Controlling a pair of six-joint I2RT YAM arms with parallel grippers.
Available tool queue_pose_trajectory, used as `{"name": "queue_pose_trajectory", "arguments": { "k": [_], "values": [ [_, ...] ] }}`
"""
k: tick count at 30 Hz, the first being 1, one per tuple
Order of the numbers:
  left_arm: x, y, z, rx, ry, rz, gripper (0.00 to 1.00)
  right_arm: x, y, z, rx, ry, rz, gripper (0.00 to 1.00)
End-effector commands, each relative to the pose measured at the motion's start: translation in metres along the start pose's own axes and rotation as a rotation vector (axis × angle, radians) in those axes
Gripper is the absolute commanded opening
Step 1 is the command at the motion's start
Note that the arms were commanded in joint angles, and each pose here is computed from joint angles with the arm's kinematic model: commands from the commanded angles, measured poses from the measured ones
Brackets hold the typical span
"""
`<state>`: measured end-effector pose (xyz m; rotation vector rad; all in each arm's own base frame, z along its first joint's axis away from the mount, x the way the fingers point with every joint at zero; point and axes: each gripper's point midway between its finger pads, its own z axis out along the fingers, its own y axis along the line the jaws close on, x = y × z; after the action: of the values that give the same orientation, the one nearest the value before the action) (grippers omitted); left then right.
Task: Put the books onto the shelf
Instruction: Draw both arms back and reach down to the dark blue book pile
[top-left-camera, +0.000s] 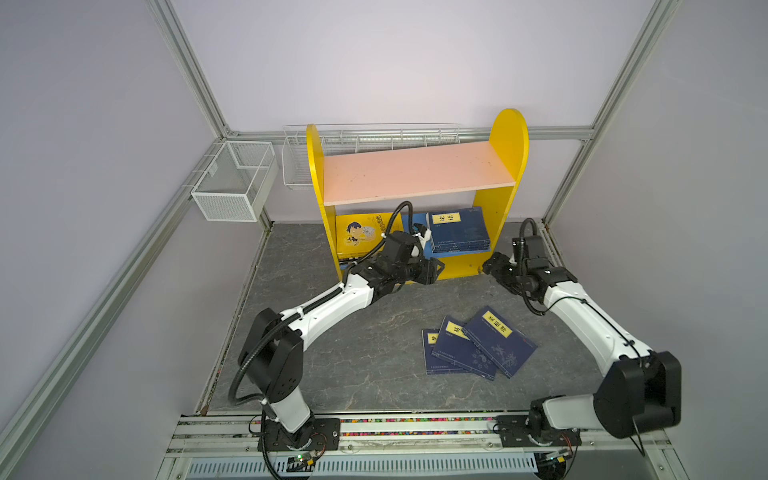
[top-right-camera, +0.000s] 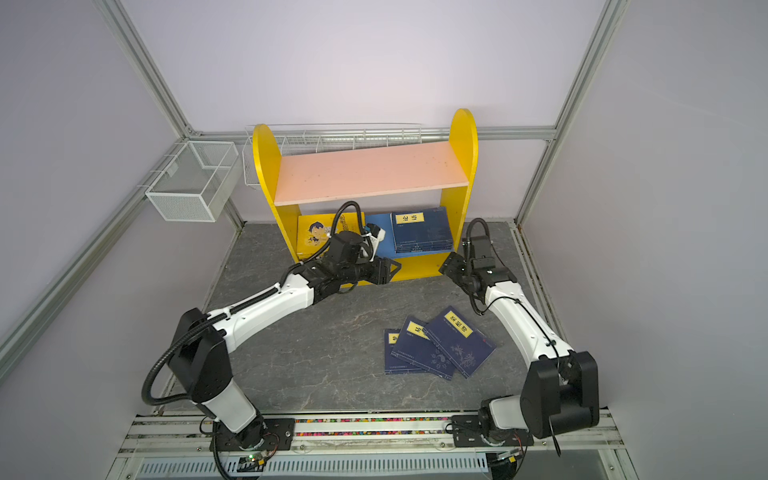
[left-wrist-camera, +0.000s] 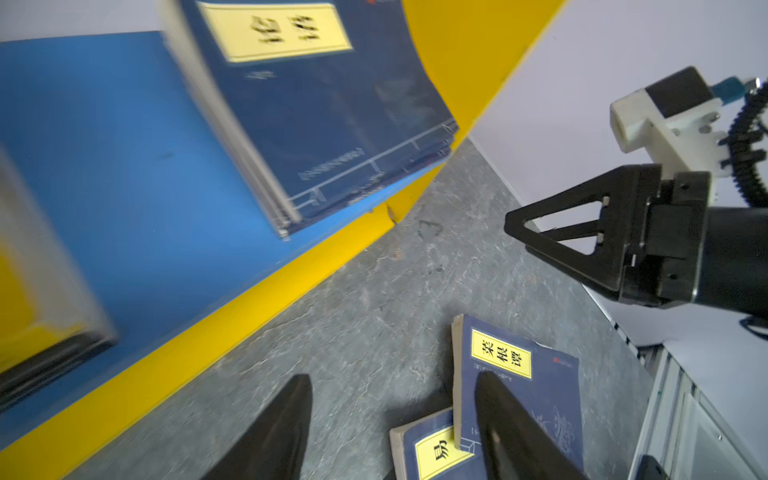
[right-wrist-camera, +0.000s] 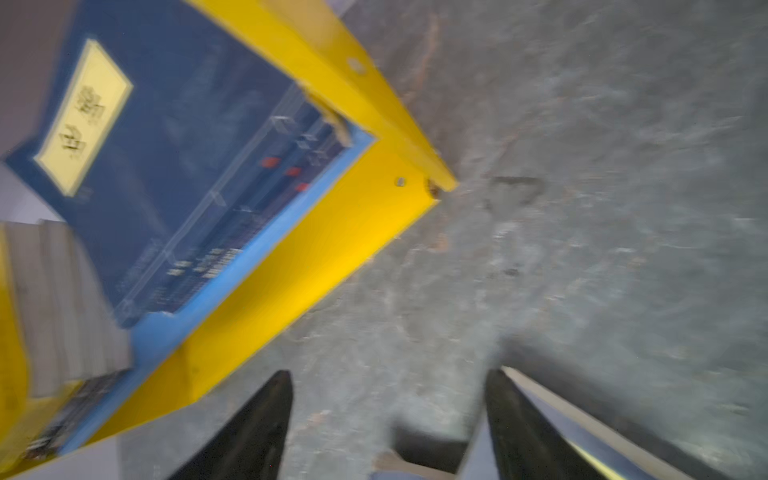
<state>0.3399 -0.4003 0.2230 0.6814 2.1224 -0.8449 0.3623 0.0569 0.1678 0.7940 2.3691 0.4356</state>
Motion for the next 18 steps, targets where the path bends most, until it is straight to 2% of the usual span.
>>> {"name": "queue_pose_trajectory", "arguments": {
  "k": [1, 7, 12, 14, 18],
  "values": [
    [0.043, -0.022, 0.032, 0.085, 0.175, 0.162, 0.64, 0.044, -0.081, -0.015, 0.219, 0.127, 0.113, 1.00],
    [0.097, -0.042, 0.081, 0.099, 0.340, 0.325, 0.64, 0.124, -0.148, -0.033, 0.291, 0.373, 0.201, 0.95],
    [0.125, -0.046, 0.106, 0.138, 0.416, 0.353, 0.64, 0.139, -0.169, -0.040, 0.250, 0.478, 0.276, 0.95],
    [0.131, -0.046, 0.114, 0.142, 0.437, 0.357, 0.64, 0.153, -0.173, -0.032, 0.226, 0.540, 0.325, 0.95],
    [0.148, -0.050, 0.125, 0.166, 0.485, 0.379, 0.64, 0.162, -0.156, -0.003, 0.018, 0.618, 0.401, 1.00]
  ]
}}
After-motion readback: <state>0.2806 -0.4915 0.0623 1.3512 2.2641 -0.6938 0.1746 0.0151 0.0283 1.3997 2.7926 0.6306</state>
